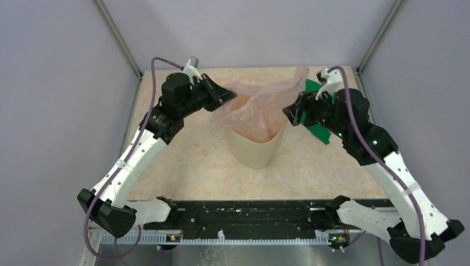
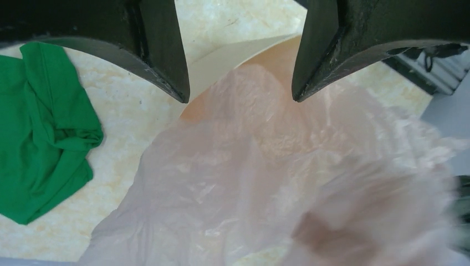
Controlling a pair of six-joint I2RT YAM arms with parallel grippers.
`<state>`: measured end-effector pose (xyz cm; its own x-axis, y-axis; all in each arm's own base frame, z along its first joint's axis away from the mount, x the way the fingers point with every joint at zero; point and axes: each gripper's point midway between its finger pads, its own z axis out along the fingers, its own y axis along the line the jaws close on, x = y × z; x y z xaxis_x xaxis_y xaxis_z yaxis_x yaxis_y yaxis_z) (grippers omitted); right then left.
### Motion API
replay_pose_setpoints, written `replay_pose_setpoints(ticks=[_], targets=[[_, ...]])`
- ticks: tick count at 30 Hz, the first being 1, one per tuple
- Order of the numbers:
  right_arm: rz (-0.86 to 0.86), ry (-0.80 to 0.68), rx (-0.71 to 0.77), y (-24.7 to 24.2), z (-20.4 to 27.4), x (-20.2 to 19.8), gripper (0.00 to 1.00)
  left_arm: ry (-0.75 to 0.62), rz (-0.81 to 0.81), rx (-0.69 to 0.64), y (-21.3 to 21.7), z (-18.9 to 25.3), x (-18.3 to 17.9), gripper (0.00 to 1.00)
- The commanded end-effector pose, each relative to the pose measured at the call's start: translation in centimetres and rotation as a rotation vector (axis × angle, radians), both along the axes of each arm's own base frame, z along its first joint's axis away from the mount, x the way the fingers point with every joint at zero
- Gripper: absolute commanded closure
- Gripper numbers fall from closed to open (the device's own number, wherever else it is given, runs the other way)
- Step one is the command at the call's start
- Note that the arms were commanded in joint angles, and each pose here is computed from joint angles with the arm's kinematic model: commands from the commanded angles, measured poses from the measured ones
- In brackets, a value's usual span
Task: Put the trash bags into the trash bin
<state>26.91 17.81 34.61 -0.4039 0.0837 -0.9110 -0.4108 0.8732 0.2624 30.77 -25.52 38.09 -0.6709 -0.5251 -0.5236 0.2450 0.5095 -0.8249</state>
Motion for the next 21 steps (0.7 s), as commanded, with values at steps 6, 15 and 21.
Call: replay_pose_setpoints(ticks=[6,15,21], targets=[[0.254,-0.093,0.178,0.8,4.0,-7.7,0.38,-0.064,0.103,-0.095,-0.8,2.6,0.4,1.00],[0.340,-0.076,0.159,4.7,2.0,-7.8,0.35,-0.063,0.089,-0.073,-2.3,2.3,1.3,1.00],[0.276,-0.114,0.052,7.6,1.7,-5.6,0.25,-0.076,0.094,-0.055,-2.3,3.0,1.6,1.00]])
